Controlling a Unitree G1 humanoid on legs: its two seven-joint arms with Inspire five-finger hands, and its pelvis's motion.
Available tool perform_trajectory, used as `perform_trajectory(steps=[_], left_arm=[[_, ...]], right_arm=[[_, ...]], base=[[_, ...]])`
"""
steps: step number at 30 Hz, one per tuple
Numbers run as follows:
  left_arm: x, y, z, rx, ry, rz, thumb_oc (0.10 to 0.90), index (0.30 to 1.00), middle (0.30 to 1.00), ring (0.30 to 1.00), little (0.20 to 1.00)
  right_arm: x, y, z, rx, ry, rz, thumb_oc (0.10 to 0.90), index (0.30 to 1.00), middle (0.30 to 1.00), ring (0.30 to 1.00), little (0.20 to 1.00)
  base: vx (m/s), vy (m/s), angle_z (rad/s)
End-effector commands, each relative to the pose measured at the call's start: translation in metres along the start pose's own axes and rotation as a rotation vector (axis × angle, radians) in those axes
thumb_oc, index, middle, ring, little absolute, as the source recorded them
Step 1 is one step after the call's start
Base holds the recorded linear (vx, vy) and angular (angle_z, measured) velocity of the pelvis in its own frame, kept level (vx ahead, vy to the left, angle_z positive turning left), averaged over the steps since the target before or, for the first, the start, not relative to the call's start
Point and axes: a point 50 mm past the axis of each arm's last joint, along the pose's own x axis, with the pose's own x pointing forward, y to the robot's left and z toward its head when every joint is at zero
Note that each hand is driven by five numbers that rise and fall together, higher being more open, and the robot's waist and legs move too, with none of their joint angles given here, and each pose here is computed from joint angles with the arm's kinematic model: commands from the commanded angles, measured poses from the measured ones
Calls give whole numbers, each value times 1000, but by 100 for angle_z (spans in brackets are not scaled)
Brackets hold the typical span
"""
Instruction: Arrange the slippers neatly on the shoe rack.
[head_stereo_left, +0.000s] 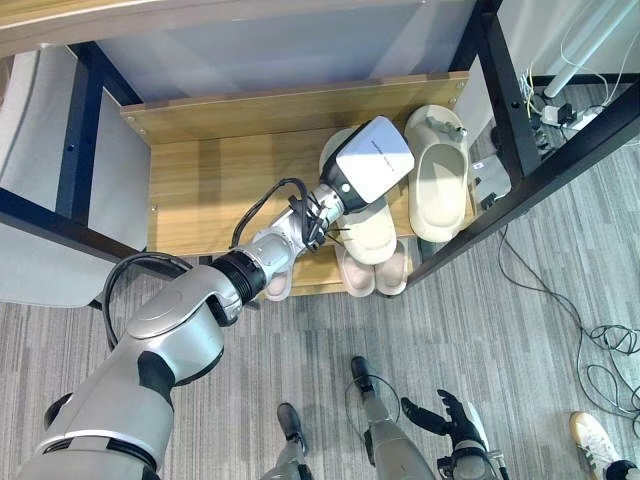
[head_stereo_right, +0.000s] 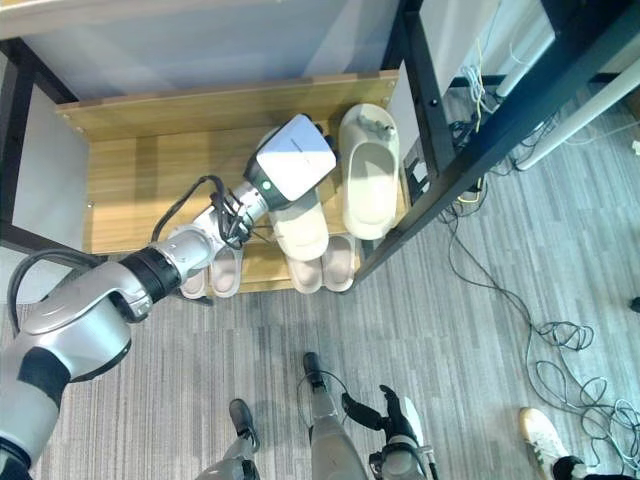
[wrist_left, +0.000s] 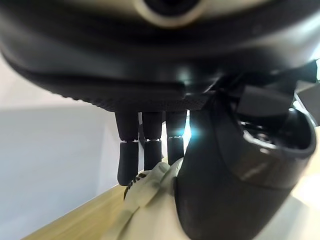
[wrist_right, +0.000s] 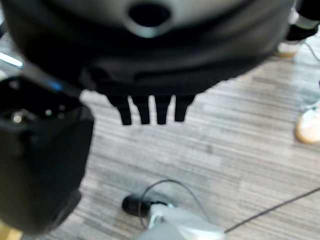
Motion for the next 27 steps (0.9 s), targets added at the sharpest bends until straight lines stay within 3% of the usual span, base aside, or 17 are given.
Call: perform_trajectory(steps=[1,18,19,20,21,22,23,27], left_arm=[[39,39,-24,81,9,132,400,300,300,300,300],[59,67,-28,224,-120,214,400,300,300,300,300],[60,67,-28,226,-124,210,540,509,509,509,509],[60,67,-28,229,-125,207,737,806,806,806,806],[60,67,-31,237,-122,206,690,735,735,735,735],[59,67,-33,241,-119,204,577,566,566,566,566],[59,67,-35,249,-116,201,400,300,300,300,300],[60,72,-46,288,-104,207,400,300,300,300,300]], right_arm=[[5,-25,-3,-48,-11,-84,800,900,900,900,900],[9,-32,2,-46,-24,-107,800,900,900,900,900],[10,-33,3,-42,-28,-106,800,900,900,900,900],[10,-32,5,-37,-35,-105,800,900,900,900,900],[11,-33,6,-27,-37,-105,800,900,900,900,900],[11,-33,7,-22,-42,-101,800,900,900,900,900],[11,-33,7,-21,-44,-100,800,900,900,900,900],[12,-35,11,-10,-60,-91,800,900,900,900,900]], base=[[31,3,-3],[3,0,-2],[0,0,0],[0,0,0],[0,0,0],[0,0,0],[0,0,0],[0,0,0]])
